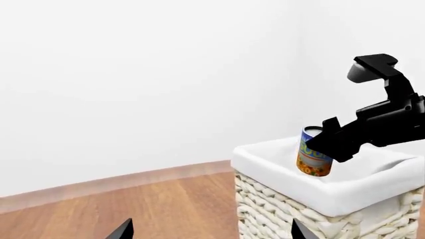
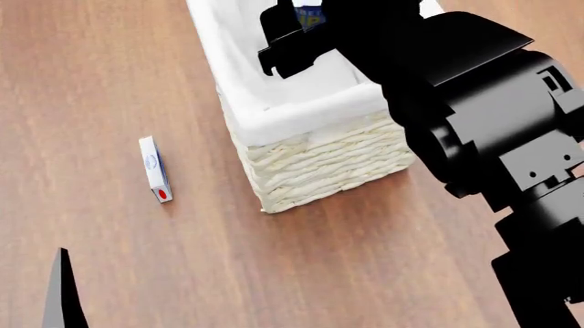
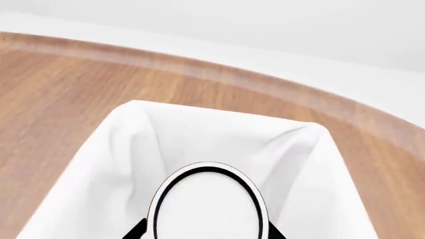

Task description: Pick up the alphabet soup and the cream cheese box, and put them in the basket.

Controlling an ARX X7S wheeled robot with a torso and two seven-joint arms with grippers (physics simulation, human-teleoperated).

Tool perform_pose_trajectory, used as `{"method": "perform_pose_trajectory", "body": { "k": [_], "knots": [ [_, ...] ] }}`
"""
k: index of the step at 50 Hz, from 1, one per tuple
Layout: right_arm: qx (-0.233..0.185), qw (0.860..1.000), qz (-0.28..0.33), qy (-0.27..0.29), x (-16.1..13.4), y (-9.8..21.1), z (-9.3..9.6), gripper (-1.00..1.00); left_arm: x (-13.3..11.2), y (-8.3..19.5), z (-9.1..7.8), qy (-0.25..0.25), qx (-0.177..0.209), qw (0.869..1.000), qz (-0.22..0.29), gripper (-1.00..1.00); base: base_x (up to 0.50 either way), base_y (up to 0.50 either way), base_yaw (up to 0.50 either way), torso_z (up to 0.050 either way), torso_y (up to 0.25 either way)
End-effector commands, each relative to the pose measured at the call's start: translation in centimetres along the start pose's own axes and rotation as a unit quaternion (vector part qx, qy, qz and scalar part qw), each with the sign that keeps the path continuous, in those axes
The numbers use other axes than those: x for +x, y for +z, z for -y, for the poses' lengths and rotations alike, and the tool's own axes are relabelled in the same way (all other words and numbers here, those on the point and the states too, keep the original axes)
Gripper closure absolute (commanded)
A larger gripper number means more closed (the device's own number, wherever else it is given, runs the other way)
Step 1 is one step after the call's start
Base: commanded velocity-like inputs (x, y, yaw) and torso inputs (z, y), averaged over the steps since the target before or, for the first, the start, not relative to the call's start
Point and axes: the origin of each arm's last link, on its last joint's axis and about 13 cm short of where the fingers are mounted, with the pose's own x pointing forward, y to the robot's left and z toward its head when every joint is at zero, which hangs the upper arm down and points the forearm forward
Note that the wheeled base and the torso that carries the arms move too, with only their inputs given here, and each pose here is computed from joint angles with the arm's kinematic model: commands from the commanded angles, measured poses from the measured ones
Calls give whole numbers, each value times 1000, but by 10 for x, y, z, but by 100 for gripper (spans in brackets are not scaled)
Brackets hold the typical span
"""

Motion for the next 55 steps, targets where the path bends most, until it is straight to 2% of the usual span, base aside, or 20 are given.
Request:
{"method": "perform_pose_trajectory", "body": {
  "k": [1,19,20,30,44,51,52,53,54,55],
  "knots": [
    [-17,1000,6,1,0,-3,1,100,0,0,0,-1,0,1000,0,-100,0,0,0,0,0],
    [-19,1000,5,0,2,-4,1,100,1,0,0,4,1,1000,0,-100,0,0,0,0,1],
    [-19,1000,4,0,2,-5,1,-100,0,0,0,3,1,1000,0,-100,0,0,0,0,0],
    [-22,1000,4,-2,2,2,2,-100,0,-1,-1,4,1,1000,0,-100,0,0,0,0,0],
    [-23,1000,5,-3,2,-6,-1,-100,0,-1,0,3,1,1000,0,-100,0,0,0,0,0],
    [-48,998,42,-6,-18,-2,-11,-100,0,-2,0,2,1,1000,-1,-100,0,0,0,0,0],
    [-43,998,54,-3,-26,-1,-15,-100,1,-2,1,1,2,1000,-1,-100,0,0,0,0,0],
    [-61,996,66,-13,-31,0,-17,-100,1,-3,1,1,1,1000,-2,-100,0,0,0,0,0],
    [-48,996,73,-11,-35,1,-18,-100,1,-3,1,1,0,1000,-2,-100,0,0,0,0,0],
    [-55,995,85,-9,-44,3,-21,-100,1,-4,2,-1,0,1000,-3,-100,0,0,0,0,0]
  ]
}}
